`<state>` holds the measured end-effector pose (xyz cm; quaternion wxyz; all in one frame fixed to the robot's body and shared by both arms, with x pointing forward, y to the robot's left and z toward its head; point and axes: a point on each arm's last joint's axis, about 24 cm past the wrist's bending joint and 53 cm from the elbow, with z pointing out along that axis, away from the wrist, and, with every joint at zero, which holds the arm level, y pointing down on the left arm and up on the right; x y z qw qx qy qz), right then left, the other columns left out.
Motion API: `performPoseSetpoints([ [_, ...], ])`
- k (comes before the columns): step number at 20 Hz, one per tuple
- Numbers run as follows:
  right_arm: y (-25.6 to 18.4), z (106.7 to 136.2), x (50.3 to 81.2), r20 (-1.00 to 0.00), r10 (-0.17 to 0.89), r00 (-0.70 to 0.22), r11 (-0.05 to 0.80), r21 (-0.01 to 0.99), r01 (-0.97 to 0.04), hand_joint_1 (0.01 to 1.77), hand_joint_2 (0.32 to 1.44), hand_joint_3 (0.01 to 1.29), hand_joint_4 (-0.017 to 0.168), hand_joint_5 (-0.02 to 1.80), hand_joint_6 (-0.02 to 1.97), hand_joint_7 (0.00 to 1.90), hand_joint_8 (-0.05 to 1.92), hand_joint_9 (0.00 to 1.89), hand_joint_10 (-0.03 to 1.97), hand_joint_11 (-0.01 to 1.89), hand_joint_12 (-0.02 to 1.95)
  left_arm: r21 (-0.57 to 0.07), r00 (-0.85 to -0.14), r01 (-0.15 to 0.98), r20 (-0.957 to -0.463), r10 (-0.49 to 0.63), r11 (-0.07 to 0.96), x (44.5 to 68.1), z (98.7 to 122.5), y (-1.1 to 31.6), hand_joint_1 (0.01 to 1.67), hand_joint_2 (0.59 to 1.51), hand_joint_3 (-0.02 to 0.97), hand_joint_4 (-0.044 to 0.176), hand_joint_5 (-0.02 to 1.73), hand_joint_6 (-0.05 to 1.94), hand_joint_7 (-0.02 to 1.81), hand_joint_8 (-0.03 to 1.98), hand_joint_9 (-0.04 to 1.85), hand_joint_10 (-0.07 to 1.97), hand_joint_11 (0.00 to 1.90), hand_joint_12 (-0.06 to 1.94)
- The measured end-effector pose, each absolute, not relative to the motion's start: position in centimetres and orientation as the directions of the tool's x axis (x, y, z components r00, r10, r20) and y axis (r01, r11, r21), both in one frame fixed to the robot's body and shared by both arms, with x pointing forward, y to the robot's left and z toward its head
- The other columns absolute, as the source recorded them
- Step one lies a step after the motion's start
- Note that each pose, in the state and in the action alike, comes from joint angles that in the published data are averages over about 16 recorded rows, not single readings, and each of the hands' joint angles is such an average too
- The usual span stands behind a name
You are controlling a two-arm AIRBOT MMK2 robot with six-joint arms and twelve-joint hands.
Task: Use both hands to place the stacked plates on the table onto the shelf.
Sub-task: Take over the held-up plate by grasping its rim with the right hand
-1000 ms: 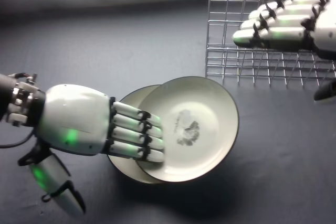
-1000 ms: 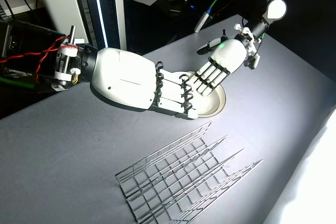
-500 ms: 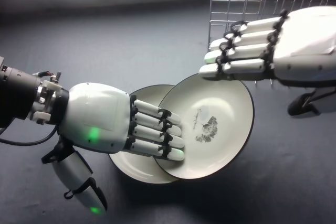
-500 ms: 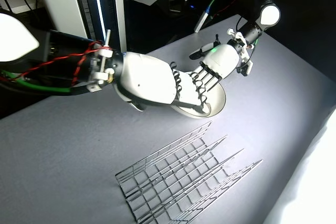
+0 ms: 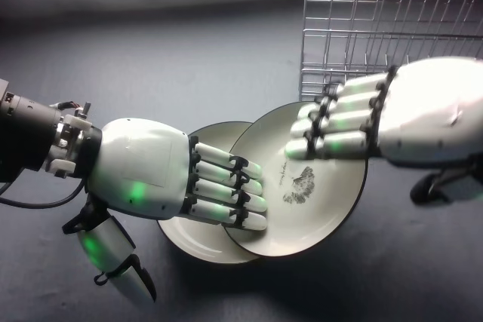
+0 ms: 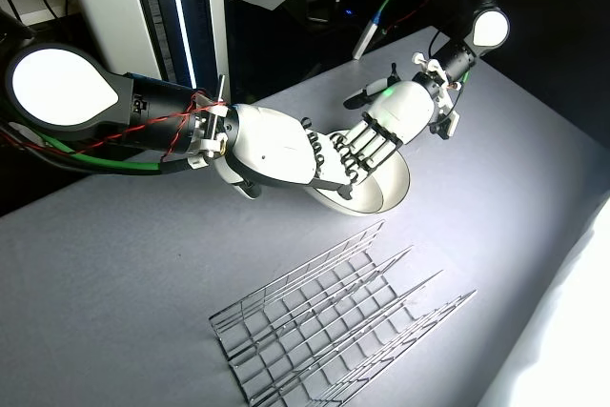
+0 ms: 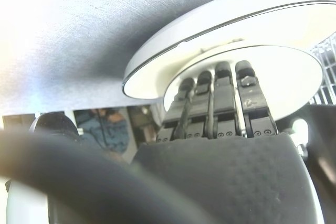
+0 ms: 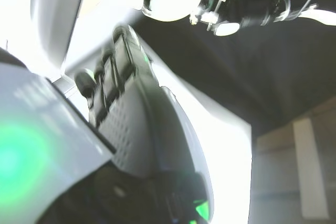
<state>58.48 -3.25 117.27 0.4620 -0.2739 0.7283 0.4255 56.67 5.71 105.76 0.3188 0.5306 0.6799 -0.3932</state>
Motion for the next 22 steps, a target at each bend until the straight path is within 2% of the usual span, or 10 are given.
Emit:
performPoseSetpoints([
  [12, -0.8, 114.3, 58.6, -0.895, -0.053, -0.444, 0.477, 0.368, -0.799, 1.26, 0.95, 0.01, 0.005, 0.06, 0.02, 0.03, 0.01, 0.05, 0.01, 0.02, 0.5, -0.198, -0.236, 0.972, -0.85, 0.47, 0.13, 56.7, 105.8, 5.8, 0.01, 0.995, 0.008, -0.011, -0.02, -0.04, -0.01, -0.02, 0.02, 0.01, 0.02, 0.01],
  [17, -0.5, 113.4, 59.2, -0.894, -0.067, -0.442, 0.482, 0.359, -0.799, 1.26, 0.97, 0.01, 0.006, 0.11, 0.02, 0.08, 0.01, 0.09, 0.01, 0.01, 0.58, -0.198, -0.237, 0.971, -0.85, 0.47, 0.131, 56.8, 105.8, 5.8, 0.01, 0.995, 0.008, -0.011, -0.02, -0.04, -0.01, -0.02, 0.01, 0.01, 0.02, 0.01],
  [22, 0.1, 113.2, 59.6, -0.897, -0.067, -0.436, 0.477, 0.355, -0.804, 1.26, 1.0, 0.01, 0.003, 0.24, 0.01, 0.21, 0.0, 0.22, 0.01, 0.03, 0.75, -0.199, -0.238, 0.971, -0.85, 0.47, 0.133, 56.9, 105.8, 5.9, 0.01, 0.998, 0.008, -0.011, -0.02, -0.04, -0.01, -0.02, 0.01, 0.01, 0.02, 0.01],
])
